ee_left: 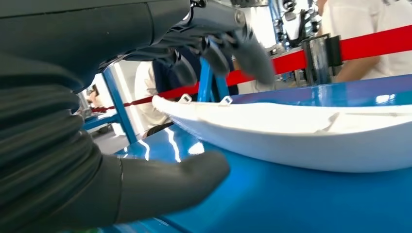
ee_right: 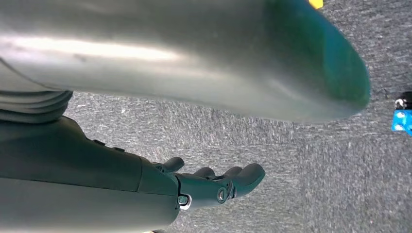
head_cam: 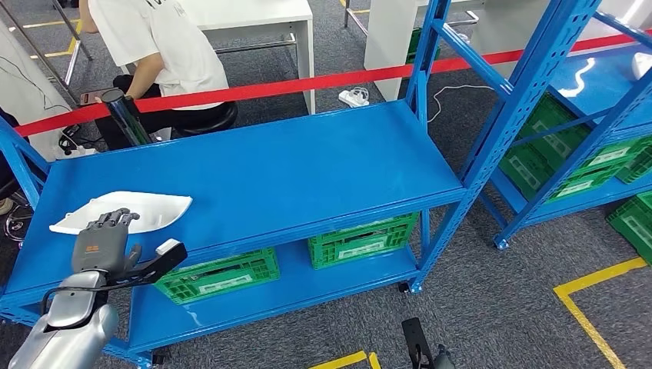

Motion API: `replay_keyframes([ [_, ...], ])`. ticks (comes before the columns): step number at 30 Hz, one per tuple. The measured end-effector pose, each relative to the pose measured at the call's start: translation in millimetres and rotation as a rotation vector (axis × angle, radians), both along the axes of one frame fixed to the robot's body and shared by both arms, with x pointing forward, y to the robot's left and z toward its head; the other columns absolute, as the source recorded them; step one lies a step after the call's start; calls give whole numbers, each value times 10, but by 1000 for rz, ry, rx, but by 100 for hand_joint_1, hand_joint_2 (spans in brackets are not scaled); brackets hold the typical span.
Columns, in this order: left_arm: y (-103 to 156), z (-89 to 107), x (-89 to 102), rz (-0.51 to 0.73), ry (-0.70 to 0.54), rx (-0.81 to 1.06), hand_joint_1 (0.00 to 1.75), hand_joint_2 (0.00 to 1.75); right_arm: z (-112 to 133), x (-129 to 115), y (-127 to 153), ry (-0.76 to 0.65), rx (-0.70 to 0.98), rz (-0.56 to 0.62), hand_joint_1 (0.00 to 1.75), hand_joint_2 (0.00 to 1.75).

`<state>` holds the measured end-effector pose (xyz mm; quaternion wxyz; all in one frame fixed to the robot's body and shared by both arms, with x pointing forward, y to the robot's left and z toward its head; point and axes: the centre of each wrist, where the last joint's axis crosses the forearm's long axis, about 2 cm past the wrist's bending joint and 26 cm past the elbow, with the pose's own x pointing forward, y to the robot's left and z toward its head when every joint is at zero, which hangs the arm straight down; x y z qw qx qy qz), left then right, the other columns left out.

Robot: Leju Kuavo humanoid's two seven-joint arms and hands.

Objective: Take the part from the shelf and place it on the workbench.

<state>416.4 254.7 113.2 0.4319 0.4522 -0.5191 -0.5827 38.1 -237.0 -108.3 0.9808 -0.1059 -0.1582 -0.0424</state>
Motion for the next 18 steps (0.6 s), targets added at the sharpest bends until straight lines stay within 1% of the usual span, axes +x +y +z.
replay_keyframes([
  [8,-16,34,23,3,-12,10,175,175,-1,-9,-2,-22,-7,-7,0,0],
  [15,25,46,31,-4,-47,32,175,175,-5,-29,-20,-74,-8,-113,0,0],
  [17,35,56,37,-2,-59,32,87,175,-6,-31,-34,-90,-14,-133,0,0],
  [18,40,60,39,1,-65,30,44,131,-7,-32,-41,-97,-16,-139,0,0],
])
